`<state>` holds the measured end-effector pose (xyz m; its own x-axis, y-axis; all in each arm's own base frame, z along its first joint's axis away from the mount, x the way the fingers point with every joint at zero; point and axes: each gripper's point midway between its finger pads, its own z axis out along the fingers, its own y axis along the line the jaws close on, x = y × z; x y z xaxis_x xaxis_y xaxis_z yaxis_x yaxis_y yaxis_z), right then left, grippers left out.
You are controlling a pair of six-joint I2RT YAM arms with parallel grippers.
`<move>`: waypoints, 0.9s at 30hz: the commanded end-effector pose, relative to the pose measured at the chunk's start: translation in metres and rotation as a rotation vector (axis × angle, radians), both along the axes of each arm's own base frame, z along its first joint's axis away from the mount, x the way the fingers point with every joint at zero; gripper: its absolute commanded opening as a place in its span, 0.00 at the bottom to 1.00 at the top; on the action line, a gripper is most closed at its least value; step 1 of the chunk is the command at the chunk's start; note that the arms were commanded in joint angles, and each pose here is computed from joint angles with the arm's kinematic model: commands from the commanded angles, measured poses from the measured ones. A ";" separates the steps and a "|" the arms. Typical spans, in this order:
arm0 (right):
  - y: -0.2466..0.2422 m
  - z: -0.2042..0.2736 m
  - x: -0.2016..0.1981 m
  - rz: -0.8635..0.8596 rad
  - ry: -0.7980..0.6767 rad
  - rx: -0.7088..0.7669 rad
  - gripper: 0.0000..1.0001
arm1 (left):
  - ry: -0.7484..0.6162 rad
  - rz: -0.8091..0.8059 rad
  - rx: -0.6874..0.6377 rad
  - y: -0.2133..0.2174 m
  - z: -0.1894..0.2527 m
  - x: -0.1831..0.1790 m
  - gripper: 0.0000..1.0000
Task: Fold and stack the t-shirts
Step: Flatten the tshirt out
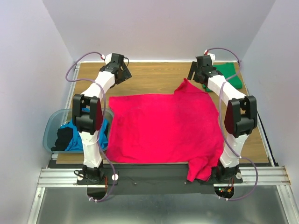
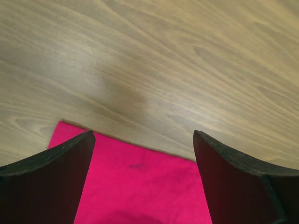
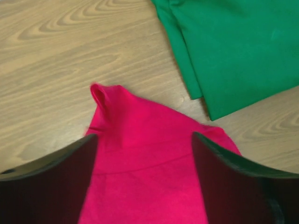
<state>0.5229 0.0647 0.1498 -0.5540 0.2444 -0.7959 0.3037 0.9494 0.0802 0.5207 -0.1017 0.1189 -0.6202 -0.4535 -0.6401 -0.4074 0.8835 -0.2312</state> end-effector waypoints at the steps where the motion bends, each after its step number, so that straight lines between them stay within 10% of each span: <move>1: 0.010 0.110 0.018 0.044 -0.273 0.083 1.00 | -0.317 -0.045 -0.059 -0.009 0.139 0.004 0.98; 16: 0.052 0.032 -0.077 0.259 -0.046 0.279 1.00 | -0.160 -0.212 -0.138 -0.071 0.064 -0.058 0.98; 27: 0.054 -0.045 -0.032 0.199 0.095 0.179 1.00 | 0.023 -0.230 -0.121 -0.090 -0.025 -0.066 0.98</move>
<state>0.4609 0.1202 0.0895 -0.7305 0.2529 -0.6344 0.1150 0.9612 0.2507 0.4516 -0.1939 0.1081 -0.7242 -0.3593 -0.5886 -0.1879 0.9241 -0.3328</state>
